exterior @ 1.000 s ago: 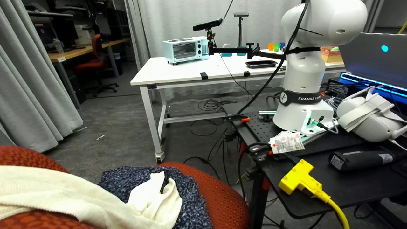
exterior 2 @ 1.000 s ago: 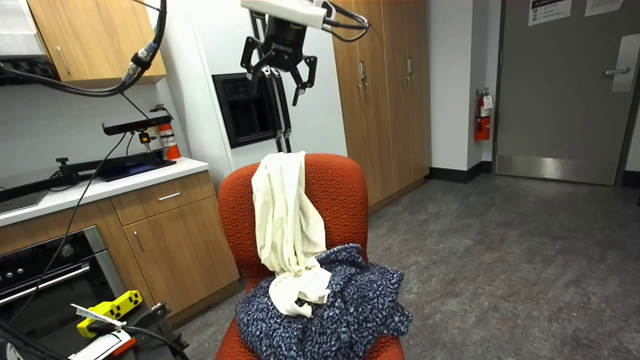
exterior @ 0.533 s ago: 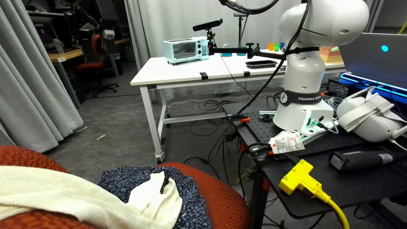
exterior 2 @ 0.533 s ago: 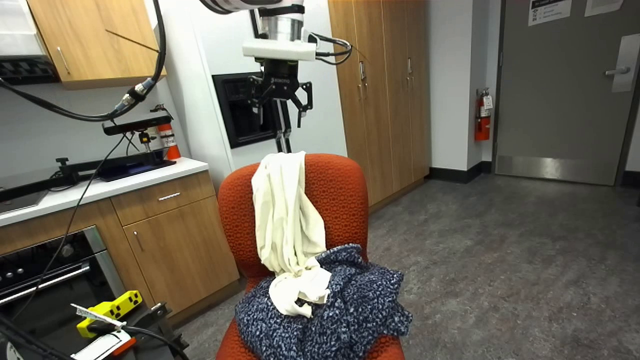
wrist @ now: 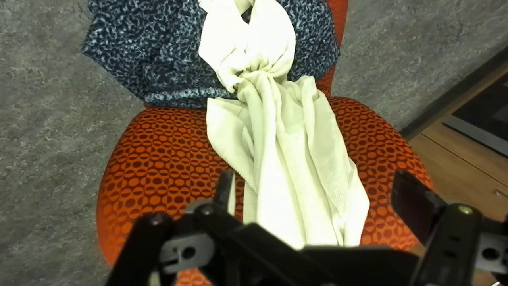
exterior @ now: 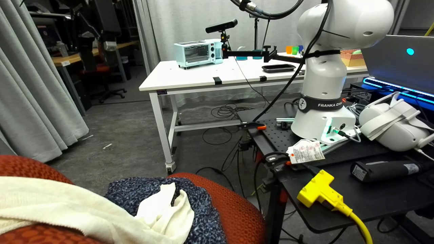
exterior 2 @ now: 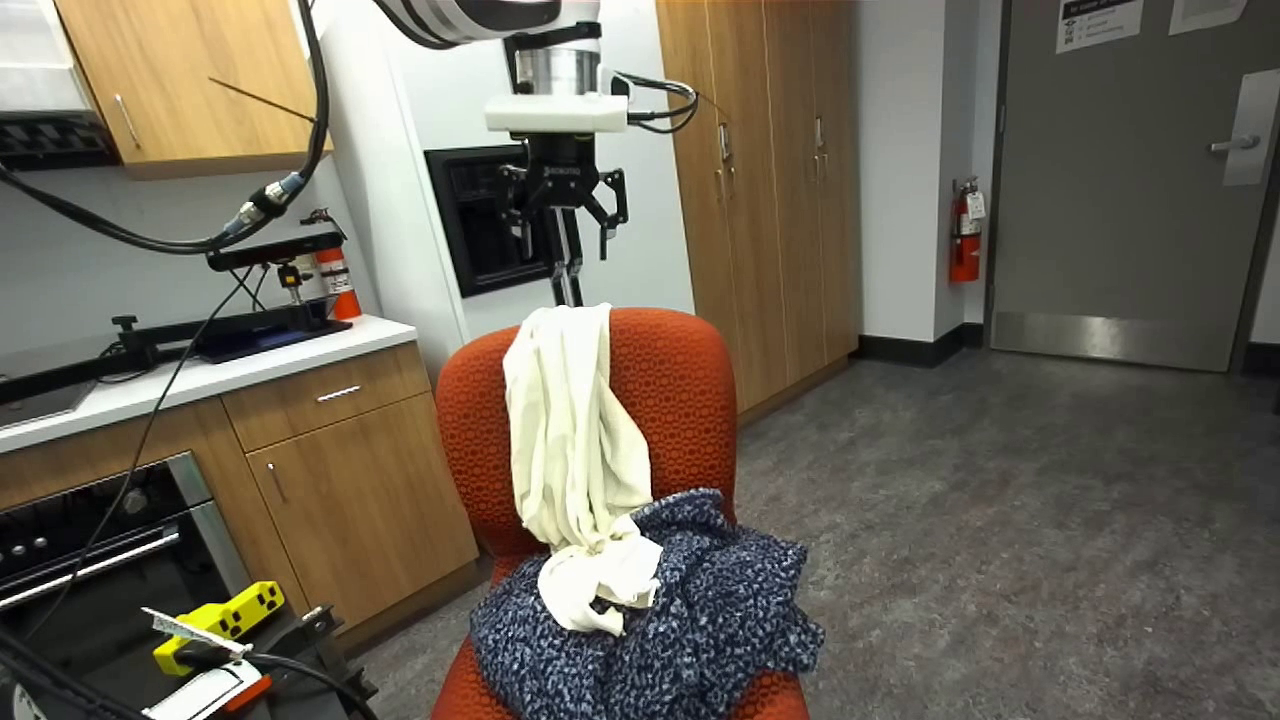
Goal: Remove the yellow blanket from the backrest of the the orange chair
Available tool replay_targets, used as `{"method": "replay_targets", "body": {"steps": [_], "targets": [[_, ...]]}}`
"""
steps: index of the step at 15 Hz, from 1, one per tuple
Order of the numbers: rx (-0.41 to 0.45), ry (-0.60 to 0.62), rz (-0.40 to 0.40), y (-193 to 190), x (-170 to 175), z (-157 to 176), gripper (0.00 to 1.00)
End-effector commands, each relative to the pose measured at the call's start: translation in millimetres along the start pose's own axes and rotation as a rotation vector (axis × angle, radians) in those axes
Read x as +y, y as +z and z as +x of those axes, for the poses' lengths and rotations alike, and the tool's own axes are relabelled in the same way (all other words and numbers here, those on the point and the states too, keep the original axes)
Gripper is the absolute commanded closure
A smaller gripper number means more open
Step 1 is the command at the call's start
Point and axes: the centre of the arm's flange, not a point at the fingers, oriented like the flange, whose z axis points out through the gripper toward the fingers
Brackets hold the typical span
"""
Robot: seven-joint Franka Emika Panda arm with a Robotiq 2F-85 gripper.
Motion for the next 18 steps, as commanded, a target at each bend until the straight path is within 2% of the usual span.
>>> {"method": "replay_targets", "body": {"steps": [1, 10, 18], "targets": [[-0.002, -0.016, -0.011, 3, 1, 4, 0.00], [0.095, -0.180, -0.054, 45, -33, 98, 0.00], [0.136, -0.249, -0.063, 99, -36, 143, 0.00]]}}
